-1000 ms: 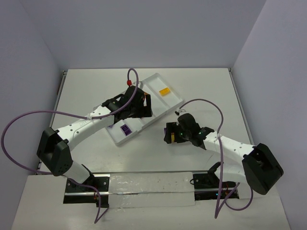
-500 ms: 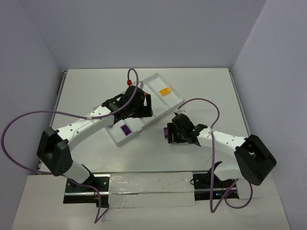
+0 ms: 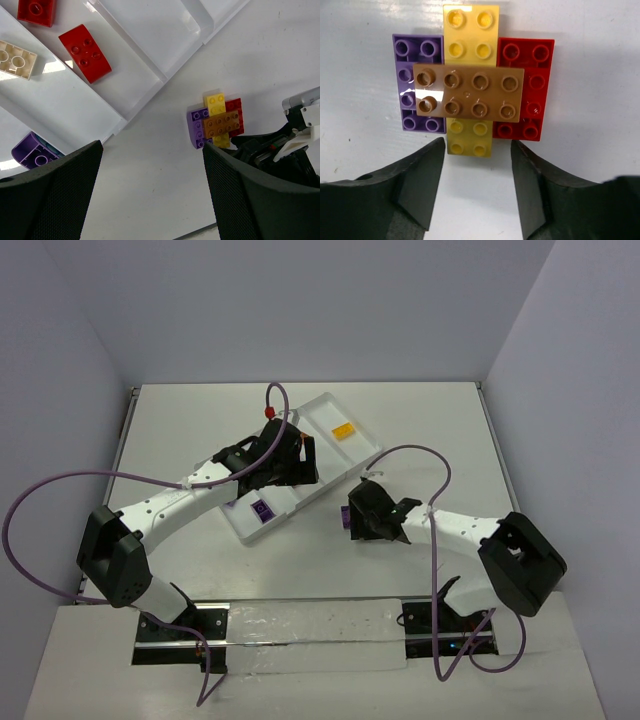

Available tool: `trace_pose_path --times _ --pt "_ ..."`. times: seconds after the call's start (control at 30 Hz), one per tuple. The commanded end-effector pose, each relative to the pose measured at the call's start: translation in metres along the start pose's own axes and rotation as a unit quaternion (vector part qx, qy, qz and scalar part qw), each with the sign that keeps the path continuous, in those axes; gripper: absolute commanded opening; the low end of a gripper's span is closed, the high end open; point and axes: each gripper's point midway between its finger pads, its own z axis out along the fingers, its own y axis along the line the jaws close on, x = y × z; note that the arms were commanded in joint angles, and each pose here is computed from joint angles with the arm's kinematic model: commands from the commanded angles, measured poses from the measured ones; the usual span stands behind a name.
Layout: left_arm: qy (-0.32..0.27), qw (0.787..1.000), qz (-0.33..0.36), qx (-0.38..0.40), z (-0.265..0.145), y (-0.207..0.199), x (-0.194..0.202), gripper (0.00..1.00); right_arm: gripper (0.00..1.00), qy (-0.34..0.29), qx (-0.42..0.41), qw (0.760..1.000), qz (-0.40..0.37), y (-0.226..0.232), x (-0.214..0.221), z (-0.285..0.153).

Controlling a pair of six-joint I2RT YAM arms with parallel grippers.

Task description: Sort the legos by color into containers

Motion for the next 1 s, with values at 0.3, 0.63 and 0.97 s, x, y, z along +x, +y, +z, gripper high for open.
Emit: trace_pose_path --times 0.3,0.63,0.97 --pt "-0.004 0.997 -0.044 0.058 0.003 -0.011 -0.008 0.89 0.13 -0.089 -0.040 0.994 0.044 0.013 -0.037 -0.029" --pt "0.039 0.952 -0.151 0.265 -0.005 -0.054 -0.003 0.88 0.00 -0.159 -0.128 0.976 0.070 0.021 -0.052 -0.074" --pt "0.033 0.917 -0.184 0.351 -0.017 -0.075 -0.001 0.86 0.00 -0.163 -0.157 0.971 0.071 0.033 -0.061 -0.088"
